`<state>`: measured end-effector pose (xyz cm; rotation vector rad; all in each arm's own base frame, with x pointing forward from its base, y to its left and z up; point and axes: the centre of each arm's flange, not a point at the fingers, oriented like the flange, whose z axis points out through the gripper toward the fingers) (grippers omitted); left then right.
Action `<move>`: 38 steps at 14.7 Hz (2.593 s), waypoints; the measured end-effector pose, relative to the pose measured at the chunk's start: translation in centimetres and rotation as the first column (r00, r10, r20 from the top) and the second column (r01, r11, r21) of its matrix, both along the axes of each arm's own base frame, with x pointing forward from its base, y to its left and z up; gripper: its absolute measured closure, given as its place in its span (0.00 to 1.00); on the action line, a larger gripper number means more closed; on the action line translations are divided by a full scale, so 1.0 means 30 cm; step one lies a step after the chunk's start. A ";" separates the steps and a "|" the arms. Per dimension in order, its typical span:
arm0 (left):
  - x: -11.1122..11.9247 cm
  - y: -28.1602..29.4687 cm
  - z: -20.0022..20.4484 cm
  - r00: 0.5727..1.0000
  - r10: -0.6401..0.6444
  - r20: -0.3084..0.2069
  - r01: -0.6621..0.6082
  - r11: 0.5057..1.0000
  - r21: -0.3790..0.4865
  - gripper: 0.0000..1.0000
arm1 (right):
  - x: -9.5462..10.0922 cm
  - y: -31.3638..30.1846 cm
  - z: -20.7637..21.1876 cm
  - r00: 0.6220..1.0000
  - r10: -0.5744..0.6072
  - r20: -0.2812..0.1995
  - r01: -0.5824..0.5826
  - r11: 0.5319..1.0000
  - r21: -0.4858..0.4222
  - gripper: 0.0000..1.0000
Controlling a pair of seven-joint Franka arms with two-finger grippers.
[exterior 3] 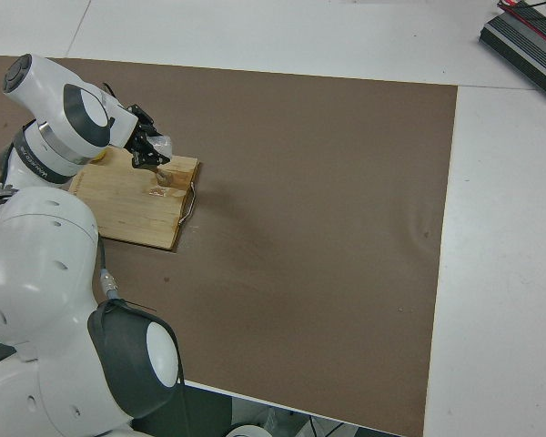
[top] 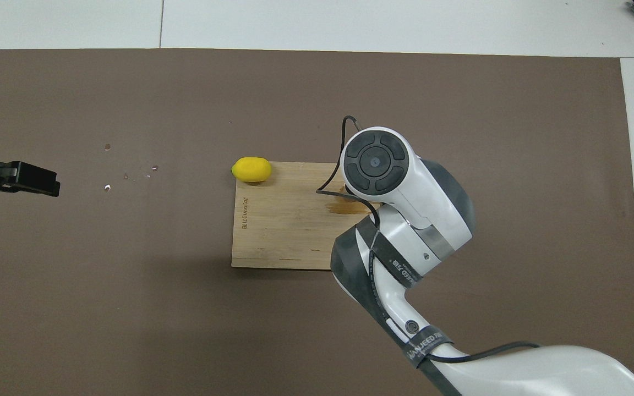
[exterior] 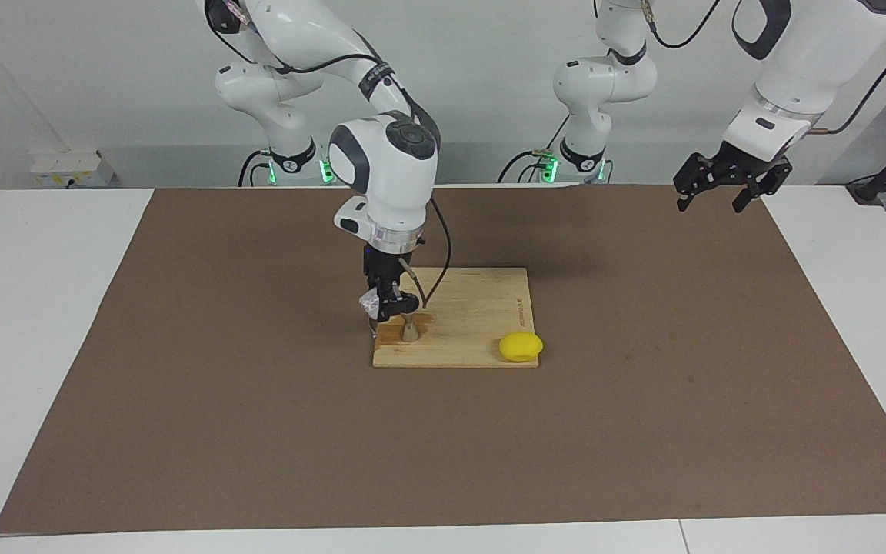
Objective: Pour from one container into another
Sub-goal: 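Tilt the clear cup with the right gripper to pour into the metal cup, then turn the clear cup upright and carry it back with the right gripper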
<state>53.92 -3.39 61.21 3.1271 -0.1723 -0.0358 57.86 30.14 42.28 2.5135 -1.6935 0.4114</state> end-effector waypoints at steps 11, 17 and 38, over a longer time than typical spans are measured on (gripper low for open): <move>0.047 0.025 -0.062 0.999 0.013 -0.035 -0.013 1.000 -0.002 0.00 | -0.028 0.034 -0.028 0.999 0.048 0.008 -0.047 0.998 -0.052 0.49; 0.013 0.027 0.058 0.999 0.011 -0.044 -0.011 1.000 -0.001 0.00 | -0.030 0.032 -0.035 0.999 0.046 0.004 -0.046 0.997 -0.054 0.49; -0.006 0.027 0.092 1.000 0.011 -0.028 -0.011 1.000 -0.001 0.00 | 0.090 -0.192 0.005 0.954 -0.268 -0.135 0.293 0.930 0.223 0.49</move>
